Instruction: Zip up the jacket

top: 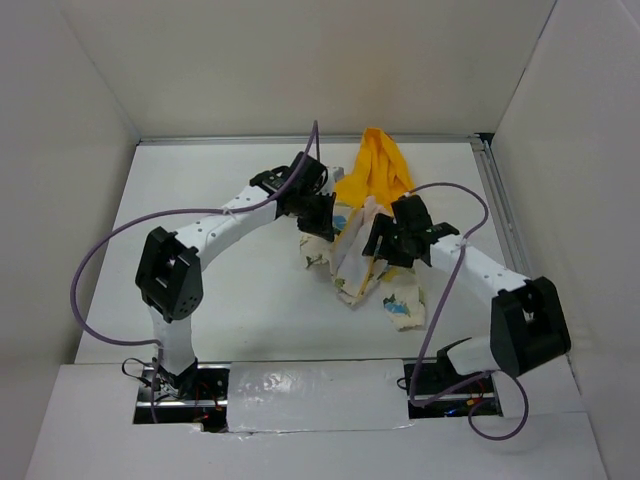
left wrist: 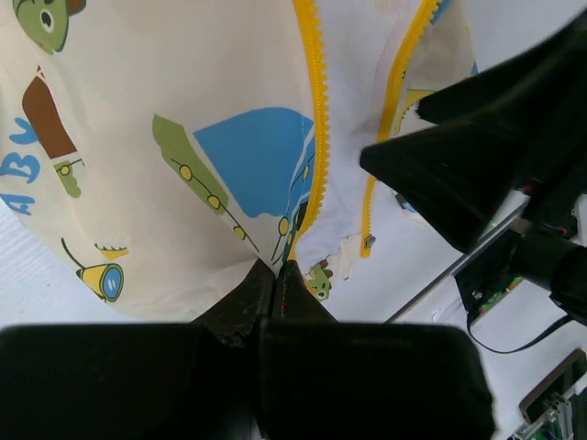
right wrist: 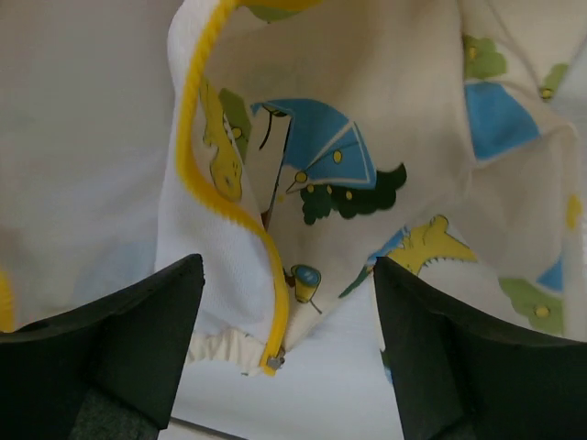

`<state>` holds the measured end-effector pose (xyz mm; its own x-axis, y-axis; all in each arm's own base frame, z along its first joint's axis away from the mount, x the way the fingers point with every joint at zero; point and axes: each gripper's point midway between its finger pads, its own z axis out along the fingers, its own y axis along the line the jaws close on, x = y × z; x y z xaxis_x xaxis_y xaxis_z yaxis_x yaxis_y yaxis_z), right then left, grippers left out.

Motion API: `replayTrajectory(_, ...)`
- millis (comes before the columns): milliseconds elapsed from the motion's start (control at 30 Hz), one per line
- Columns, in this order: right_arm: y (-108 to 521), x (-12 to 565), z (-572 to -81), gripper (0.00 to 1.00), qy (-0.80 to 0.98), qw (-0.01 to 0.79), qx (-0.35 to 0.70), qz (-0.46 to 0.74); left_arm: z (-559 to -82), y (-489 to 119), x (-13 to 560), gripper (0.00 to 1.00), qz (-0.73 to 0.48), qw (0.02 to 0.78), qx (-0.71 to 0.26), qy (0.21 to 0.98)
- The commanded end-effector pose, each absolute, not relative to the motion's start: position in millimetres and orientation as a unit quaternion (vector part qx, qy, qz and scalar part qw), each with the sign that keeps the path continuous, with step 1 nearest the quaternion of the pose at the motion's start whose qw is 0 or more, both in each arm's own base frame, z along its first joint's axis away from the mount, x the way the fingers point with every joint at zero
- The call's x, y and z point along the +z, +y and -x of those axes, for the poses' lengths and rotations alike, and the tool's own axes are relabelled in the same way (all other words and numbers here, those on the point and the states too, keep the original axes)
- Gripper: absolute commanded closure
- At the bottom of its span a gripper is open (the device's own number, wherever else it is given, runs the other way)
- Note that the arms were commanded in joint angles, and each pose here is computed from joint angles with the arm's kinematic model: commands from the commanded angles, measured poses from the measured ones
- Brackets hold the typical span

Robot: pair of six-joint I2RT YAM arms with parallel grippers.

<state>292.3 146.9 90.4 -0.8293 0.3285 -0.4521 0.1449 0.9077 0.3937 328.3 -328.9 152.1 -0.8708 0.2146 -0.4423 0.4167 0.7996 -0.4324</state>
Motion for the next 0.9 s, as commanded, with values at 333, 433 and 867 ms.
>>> replayTrajectory(333, 185, 47, -299, 0.91, 0.953, 0.194, 0.179, -0.147, -313, -324, 143, 0.99, -0.147, 0.150, -0.292, 0.933)
replayTrajectory(433, 155, 26, -294, 1.00, 0.961, 0.162, 0.121, -0.190, -314, -317, 144, 0.97, -0.136, 0.154, -0.297, 0.933)
replayTrajectory(867, 50, 20, -301, 1.00, 0.940, 0.134, -0.002, -0.315, -323, -293, 132, 0.88, -0.119, 0.147, -0.294, 0.937)
